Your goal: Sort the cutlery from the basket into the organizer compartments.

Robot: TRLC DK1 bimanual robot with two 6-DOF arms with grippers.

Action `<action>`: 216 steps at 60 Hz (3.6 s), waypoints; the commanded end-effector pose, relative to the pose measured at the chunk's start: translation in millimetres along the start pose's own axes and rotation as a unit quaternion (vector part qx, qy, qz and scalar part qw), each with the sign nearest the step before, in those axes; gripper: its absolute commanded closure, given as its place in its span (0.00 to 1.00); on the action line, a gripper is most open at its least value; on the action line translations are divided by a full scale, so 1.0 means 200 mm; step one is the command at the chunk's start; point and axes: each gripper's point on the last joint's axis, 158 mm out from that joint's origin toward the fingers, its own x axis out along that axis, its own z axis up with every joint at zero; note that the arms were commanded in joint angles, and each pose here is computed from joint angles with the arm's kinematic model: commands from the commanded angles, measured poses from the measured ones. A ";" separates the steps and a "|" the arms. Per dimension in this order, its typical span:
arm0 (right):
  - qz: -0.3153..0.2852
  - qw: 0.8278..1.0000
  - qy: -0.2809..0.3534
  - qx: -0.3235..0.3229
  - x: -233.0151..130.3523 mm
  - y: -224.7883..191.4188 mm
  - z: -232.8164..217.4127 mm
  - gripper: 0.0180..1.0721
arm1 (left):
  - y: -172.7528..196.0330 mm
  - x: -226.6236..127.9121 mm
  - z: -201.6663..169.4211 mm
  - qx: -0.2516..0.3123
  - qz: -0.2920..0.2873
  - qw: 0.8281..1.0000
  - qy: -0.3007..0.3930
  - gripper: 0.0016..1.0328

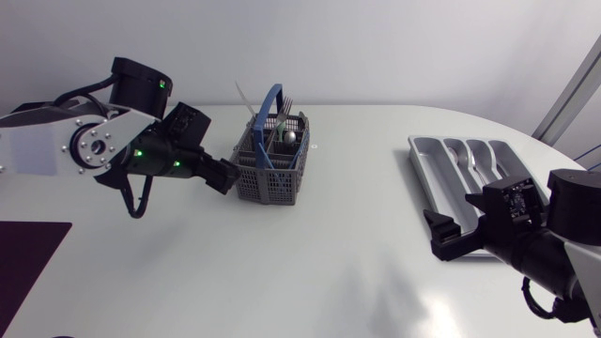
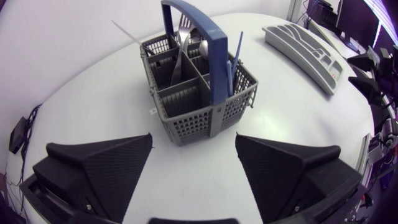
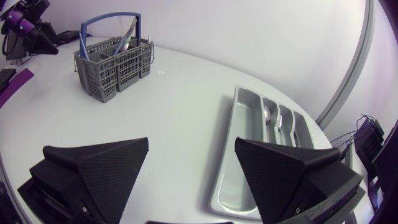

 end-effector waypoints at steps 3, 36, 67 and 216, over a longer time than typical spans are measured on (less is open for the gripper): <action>0.002 1.000 0.003 -0.022 0.00 0.00 0.02 0.05 | -0.02 0.05 0.11 0.007 -0.009 1.000 -0.016 0.16; 0.010 0.999 0.016 -0.034 0.01 0.02 -0.04 0.05 | -0.02 0.29 0.25 0.025 0.049 0.998 -0.037 0.19; 0.011 0.999 0.019 -0.044 0.01 0.03 -0.06 0.05 | -0.06 0.37 0.33 -0.003 0.051 0.997 -0.050 0.24; 0.192 0.974 0.118 0.019 0.66 0.49 0.29 0.71 | -0.32 -0.38 -0.67 0.080 -0.147 0.984 0.064 0.85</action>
